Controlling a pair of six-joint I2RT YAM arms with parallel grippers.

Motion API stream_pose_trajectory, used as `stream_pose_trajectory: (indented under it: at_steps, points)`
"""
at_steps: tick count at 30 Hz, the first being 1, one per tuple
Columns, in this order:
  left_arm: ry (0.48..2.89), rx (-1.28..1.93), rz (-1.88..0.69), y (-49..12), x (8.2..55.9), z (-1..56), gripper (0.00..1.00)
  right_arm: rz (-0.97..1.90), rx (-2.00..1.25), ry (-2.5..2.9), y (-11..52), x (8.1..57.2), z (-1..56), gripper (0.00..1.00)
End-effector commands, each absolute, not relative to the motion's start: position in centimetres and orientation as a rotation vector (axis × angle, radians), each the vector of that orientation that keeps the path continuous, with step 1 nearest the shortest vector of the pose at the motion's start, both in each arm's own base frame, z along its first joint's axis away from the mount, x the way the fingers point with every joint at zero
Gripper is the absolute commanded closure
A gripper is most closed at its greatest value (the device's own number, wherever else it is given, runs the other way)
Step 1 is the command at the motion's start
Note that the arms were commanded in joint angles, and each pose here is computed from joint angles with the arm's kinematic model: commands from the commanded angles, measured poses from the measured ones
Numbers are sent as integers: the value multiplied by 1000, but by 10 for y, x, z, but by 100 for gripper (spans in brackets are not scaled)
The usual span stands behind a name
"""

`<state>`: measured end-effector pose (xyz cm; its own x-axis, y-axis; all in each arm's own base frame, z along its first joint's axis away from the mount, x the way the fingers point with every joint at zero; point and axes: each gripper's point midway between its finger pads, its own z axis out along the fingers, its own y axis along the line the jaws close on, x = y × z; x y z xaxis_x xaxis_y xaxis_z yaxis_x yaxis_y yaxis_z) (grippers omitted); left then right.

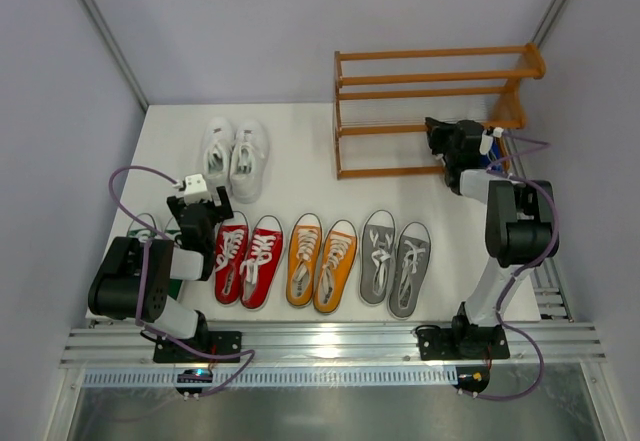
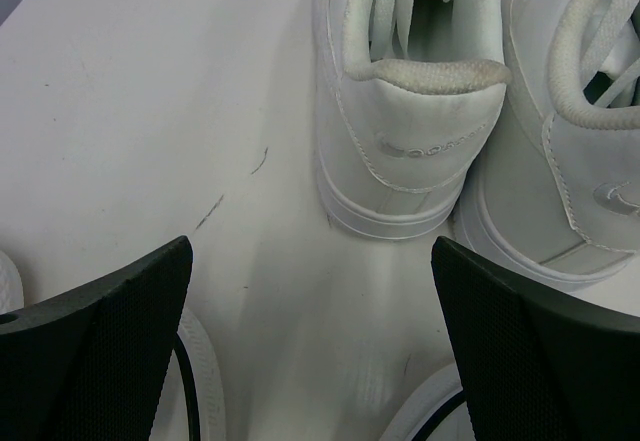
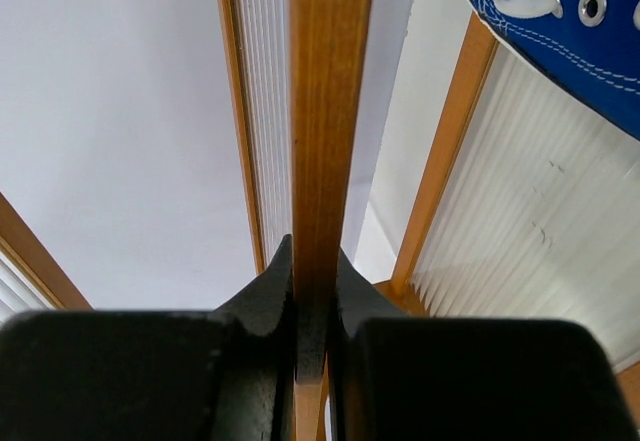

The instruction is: Place and organize the shoes onto the shoe shelf

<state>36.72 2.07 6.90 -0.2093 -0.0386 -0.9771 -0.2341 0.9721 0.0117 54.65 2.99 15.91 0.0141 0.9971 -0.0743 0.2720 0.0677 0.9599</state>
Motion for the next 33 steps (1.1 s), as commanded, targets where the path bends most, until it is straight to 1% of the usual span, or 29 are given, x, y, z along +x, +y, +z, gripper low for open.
stream_pose_trajectory:
  at_steps: [1, 2, 3, 4, 5, 6, 7, 9, 10, 12, 13, 15, 16, 17, 18, 19, 21, 22, 23, 24, 25, 27, 28, 31, 33]
  points:
    - [1691, -225, 167, 21, 377, 94, 0, 893, 1286, 1475, 24, 531, 156, 88]
    - [1692, -226, 168, 22, 377, 93, 0, 898, 1285, 1482, 25, 528, 157, 65]
    - [1691, -226, 168, 22, 377, 94, 0, 899, 1273, 1470, 25, 522, 169, 52]
    - [1692, -225, 167, 21, 377, 94, 0, 869, 1283, 1494, 23, 515, 166, 41]
    - [1694, -224, 167, 21, 377, 94, 0, 846, 1285, 1506, 22, 507, 164, 32]
    - [1694, -226, 166, 21, 377, 94, 0, 826, 1275, 1510, 20, 501, 168, 16]
    - [1695, -224, 165, 21, 377, 93, 0, 814, 1264, 1516, 18, 490, 175, 10]
    - [1694, -224, 167, 21, 377, 93, 0, 797, 1199, 1560, 20, 477, 179, 2]
    - [1691, -226, 166, 21, 378, 94, 0, 790, 1192, 1574, 16, 465, 182, 0]
    - [1689, -225, 166, 21, 377, 94, 0, 811, 1063, 1687, 31, 452, 185, 0]
    - [1688, -226, 167, 22, 377, 94, 0, 777, 1024, 1787, 37, 440, 183, 0]
    - [1685, -226, 169, 22, 378, 95, 0, 702, 810, 1973, 56, 420, 176, 0]
    - [1686, -225, 168, 22, 378, 94, 0, 649, 778, 2107, 62, 397, 161, 0]
    - [1686, -225, 166, 21, 378, 94, 0, 601, 696, 2150, 70, 382, 167, 0]
    - [1685, -225, 168, 21, 378, 95, 0, 530, 522, 2234, 91, 362, 161, 0]
    - [1685, -225, 168, 22, 377, 94, 0, 390, 509, 2314, 84, 338, 148, 0]
    - [1686, -226, 169, 22, 377, 94, 0, 349, 377, 2345, 103, 305, 155, 0]
    - [1685, -225, 168, 21, 377, 94, 0, 320, 361, 2412, 104, 282, 143, 0]
    - [1684, -224, 166, 21, 378, 94, 0, 303, 342, 2393, 104, 271, 151, 0]
    - [1682, -227, 171, 22, 377, 95, 0, 310, 315, 2418, 113, 256, 149, 0]
    - [1682, -227, 169, 22, 378, 95, 0, 269, 312, 2476, 109, 236, 143, 0]
    - [1683, -226, 169, 22, 377, 94, 0, 221, 327, 2470, 103, 218, 148, 0]
    - [1680, -225, 169, 22, 378, 96, 0, 200, 344, 2509, 103, 201, 144, 0]
    - [1680, -227, 168, 22, 378, 95, 0, 177, 363, 2547, 102, 181, 132, 0]
    - [1680, -226, 167, 21, 378, 96, 0, 200, 387, 2572, 109, 176, 124, 0]
